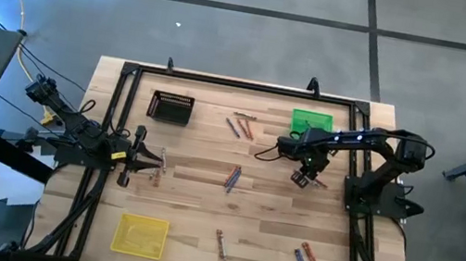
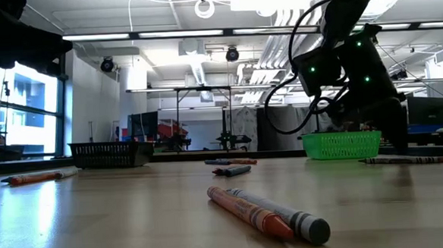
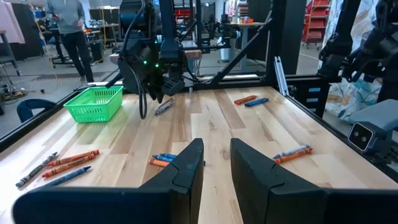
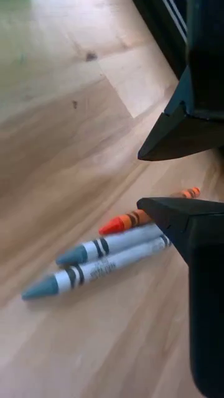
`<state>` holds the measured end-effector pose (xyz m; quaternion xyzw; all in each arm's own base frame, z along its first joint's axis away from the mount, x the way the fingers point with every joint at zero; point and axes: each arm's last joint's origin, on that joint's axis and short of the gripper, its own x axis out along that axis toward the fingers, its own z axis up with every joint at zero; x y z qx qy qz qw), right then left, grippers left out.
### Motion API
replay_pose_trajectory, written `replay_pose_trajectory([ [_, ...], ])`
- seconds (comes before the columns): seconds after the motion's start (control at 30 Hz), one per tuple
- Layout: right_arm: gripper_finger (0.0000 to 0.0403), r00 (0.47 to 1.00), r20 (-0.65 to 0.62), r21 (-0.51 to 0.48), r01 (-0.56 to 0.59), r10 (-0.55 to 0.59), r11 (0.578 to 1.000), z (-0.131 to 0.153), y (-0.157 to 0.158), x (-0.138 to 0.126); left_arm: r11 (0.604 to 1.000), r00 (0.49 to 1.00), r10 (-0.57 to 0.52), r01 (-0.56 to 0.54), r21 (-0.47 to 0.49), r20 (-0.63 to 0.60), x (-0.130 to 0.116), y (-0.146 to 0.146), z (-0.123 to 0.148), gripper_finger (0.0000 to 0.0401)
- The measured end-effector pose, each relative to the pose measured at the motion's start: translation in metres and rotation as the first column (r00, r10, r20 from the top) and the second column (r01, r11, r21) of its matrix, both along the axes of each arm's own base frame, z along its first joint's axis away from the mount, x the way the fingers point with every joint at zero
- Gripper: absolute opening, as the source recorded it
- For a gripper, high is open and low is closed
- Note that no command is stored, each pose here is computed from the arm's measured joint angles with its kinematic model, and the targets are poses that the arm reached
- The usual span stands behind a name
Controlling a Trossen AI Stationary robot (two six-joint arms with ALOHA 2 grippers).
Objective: Sort crayons
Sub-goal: Put the orange crayon into the black bin
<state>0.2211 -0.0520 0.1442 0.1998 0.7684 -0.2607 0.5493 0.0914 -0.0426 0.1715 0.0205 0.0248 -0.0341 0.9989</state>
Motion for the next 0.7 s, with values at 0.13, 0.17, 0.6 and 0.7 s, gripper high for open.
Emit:
replay_pose_trajectory([
  [0.13,0.0098,1.000,-0.011,0.006,-0.022,0.022,1.000,0.000,0.006,0.000,1.000,1.000,0.000,0.000,0.000,0.000,0.000,0.000,0.000,0.0070],
  [0.17,0.0098,1.000,-0.019,0.004,-0.016,0.016,1.000,0.001,0.008,0.000,1.000,1.000,0.000,0.000,0.000,0.000,0.000,0.000,0.000,0.0070],
  [0.6,0.0098,0.997,-0.078,-0.018,-0.006,0.005,1.000,0.002,0.020,-0.003,1.000,1.000,0.000,0.000,0.000,0.000,0.000,0.000,0.000,0.0070],
  [0.7,0.0098,0.997,-0.080,-0.020,-0.010,0.008,1.000,0.003,0.022,-0.003,1.000,1.000,0.000,0.000,0.000,0.000,0.000,0.000,0.000,0.0070],
])
